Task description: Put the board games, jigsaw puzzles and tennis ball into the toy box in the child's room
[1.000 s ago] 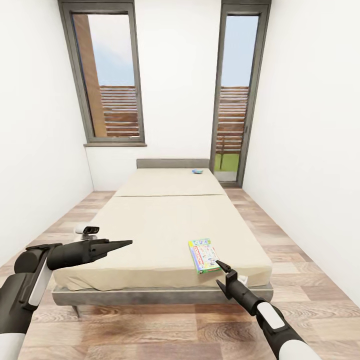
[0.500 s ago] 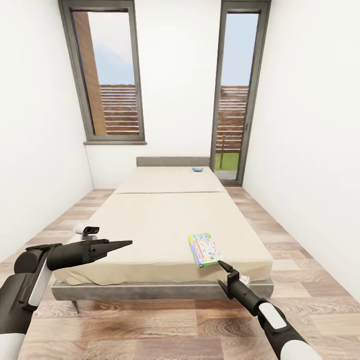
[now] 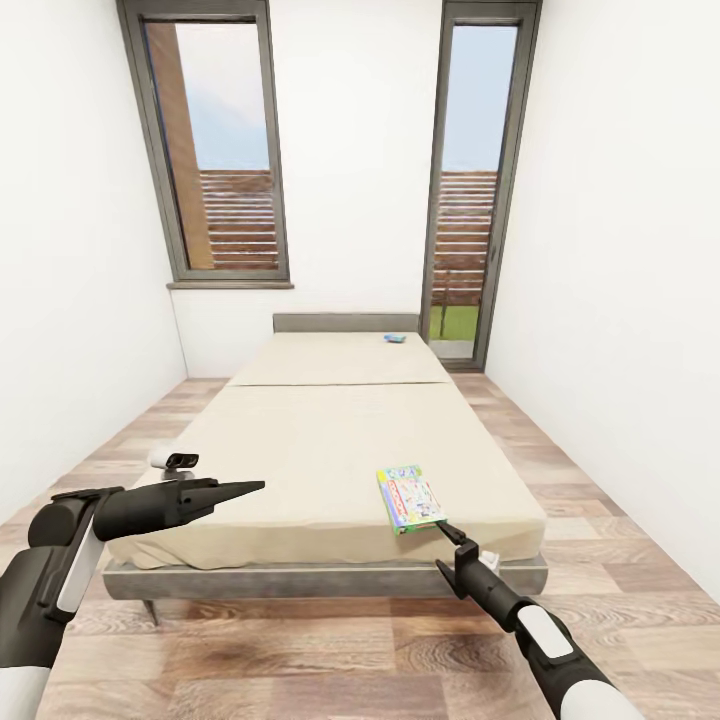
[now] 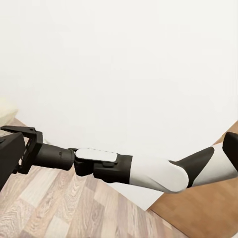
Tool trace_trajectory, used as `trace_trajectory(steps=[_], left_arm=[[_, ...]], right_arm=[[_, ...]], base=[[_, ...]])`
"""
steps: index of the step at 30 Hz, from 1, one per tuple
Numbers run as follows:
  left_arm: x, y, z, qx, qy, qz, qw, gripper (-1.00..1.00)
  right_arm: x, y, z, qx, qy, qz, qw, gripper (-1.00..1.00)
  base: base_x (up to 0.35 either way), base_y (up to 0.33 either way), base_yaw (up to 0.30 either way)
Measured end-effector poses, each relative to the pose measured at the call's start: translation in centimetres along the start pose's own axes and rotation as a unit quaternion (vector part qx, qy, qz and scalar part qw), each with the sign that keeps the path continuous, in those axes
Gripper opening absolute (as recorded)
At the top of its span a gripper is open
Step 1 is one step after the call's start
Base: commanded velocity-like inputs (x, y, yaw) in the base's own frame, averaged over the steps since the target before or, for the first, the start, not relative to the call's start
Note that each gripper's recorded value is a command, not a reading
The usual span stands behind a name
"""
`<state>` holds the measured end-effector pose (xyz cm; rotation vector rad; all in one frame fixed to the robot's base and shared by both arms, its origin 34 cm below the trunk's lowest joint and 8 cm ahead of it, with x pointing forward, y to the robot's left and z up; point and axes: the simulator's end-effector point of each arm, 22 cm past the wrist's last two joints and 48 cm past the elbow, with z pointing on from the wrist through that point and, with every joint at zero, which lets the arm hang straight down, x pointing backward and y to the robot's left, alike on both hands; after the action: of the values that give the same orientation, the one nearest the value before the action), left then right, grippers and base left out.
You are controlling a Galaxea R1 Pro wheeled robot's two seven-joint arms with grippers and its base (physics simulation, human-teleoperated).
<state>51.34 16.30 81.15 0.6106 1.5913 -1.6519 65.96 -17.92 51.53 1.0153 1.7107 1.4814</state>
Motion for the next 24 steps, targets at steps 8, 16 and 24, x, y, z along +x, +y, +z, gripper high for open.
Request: trace_trajectory(steps=[8,16,24], left_arm=[[0.0,0.0,0.0,0.001,0.000,0.000,1.0000,1.00],[0.0,0.0,0.0,0.000,0.000,0.000,1.0000,1.00],[0.0,0.0,0.0,0.000,0.000,0.000,1.0000,1.00]], right_arm=[[-0.6,0.1,-0.2,-0.005,-0.012,0.013,0.9998,1.00],[-0.9,0.1,-0.3,-0.006,-0.016,0.017,0.9997,1.00],[-1.1,0.1,-0.3,-0.006,-0.017,0.016,0.9997,1.00]], base=[[0.097,0.000,0.000],[0.040,0.000,0.000],[0.157,0.000,0.000]])
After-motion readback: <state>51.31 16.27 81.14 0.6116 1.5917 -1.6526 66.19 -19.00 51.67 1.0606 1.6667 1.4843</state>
